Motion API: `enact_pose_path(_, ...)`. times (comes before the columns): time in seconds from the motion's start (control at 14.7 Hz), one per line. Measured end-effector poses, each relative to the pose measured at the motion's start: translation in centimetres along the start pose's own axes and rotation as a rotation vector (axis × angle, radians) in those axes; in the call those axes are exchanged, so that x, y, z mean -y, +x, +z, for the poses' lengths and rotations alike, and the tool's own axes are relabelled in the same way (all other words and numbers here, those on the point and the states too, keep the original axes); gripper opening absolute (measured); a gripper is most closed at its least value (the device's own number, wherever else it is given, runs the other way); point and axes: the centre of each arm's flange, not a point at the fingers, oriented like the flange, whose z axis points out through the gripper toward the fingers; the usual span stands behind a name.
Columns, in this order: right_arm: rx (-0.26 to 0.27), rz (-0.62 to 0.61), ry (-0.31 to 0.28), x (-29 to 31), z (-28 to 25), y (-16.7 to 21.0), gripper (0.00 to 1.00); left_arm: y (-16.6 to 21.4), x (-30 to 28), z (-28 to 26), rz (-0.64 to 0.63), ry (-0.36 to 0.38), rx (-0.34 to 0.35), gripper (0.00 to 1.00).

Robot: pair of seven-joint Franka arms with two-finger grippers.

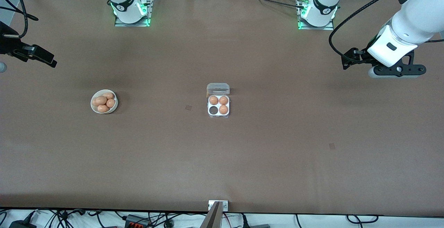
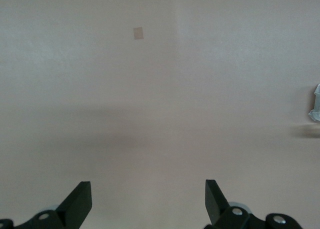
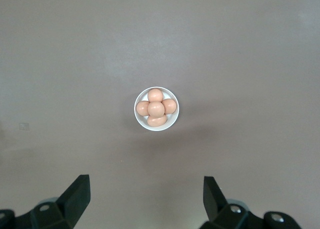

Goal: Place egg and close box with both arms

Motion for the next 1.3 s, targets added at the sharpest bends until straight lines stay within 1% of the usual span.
enact_pose_path(1.09, 0.001, 0.004, 0.0, -0.12, 0.0, 0.01, 1.0, 0.0, 0.0, 0.0, 0.0, 0.0, 0.0, 1.0)
enact_pose_path(1.23, 0.012, 0.01, -0.002, -0.46, 0.12, -0.07, 1.0, 0.0, 0.0, 0.0, 0.0, 0.0, 0.0, 1.0)
enact_pose_path(1.3, 0.03, 0.013, -0.004, -0.64, 0.29, -0.23, 1.0, 0.0, 0.0, 0.0, 0.0, 0.0, 0.0, 1.0)
